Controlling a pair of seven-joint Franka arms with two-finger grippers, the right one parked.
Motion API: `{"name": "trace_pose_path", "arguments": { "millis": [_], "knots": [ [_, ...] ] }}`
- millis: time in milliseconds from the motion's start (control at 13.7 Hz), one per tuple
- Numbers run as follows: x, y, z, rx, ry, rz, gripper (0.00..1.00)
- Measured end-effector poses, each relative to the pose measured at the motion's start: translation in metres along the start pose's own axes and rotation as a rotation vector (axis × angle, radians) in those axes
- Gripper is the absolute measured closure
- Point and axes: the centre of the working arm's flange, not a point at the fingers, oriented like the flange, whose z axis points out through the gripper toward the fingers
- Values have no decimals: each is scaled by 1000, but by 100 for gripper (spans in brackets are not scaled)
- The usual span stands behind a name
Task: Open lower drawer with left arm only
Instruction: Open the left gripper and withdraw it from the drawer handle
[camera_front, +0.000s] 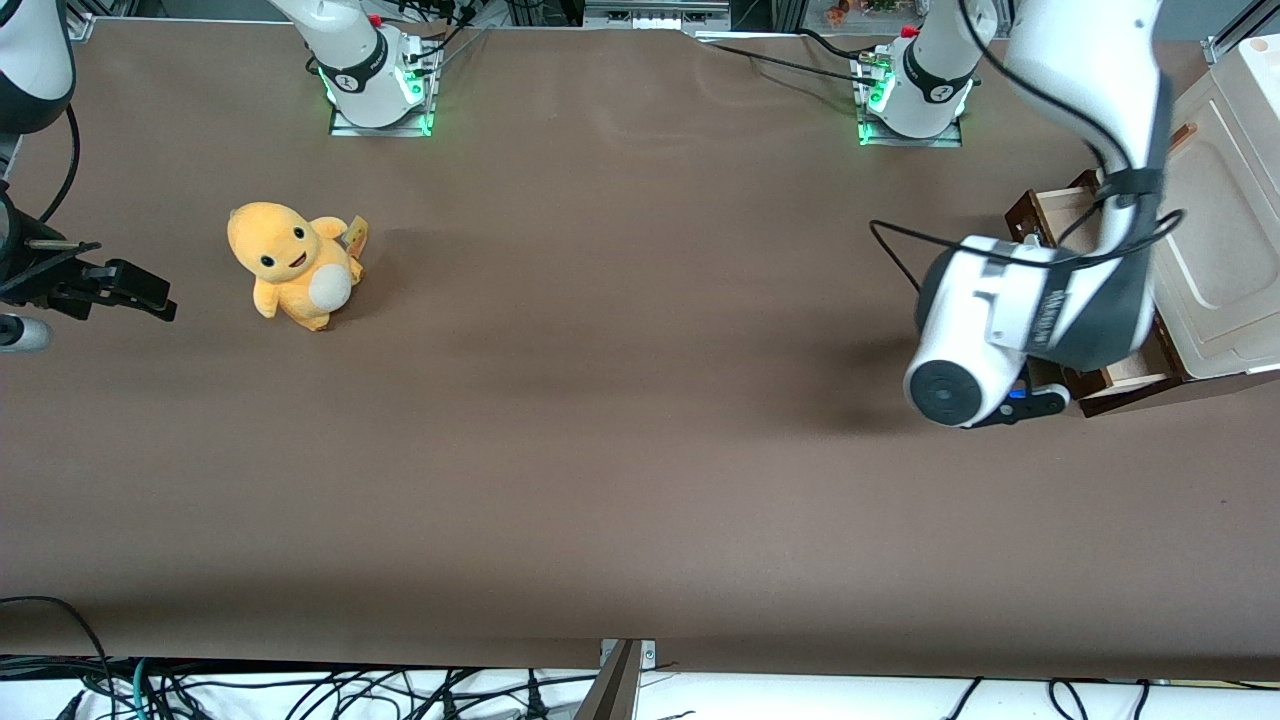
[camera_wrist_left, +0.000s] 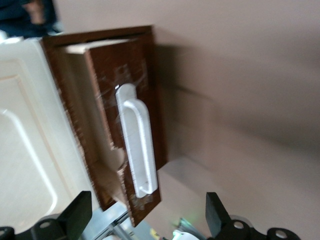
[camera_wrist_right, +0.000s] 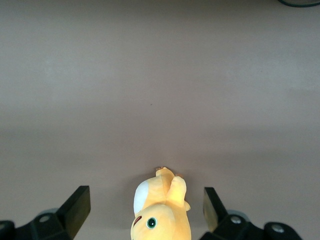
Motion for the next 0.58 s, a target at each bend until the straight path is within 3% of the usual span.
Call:
{"name": "trace_pose_path", "arguments": {
  "millis": [364, 583],
  "knots": [
    [10, -64, -38, -277, 57, 101, 0],
    [10, -104, -53, -371, 93, 133, 0]
  ]
}}
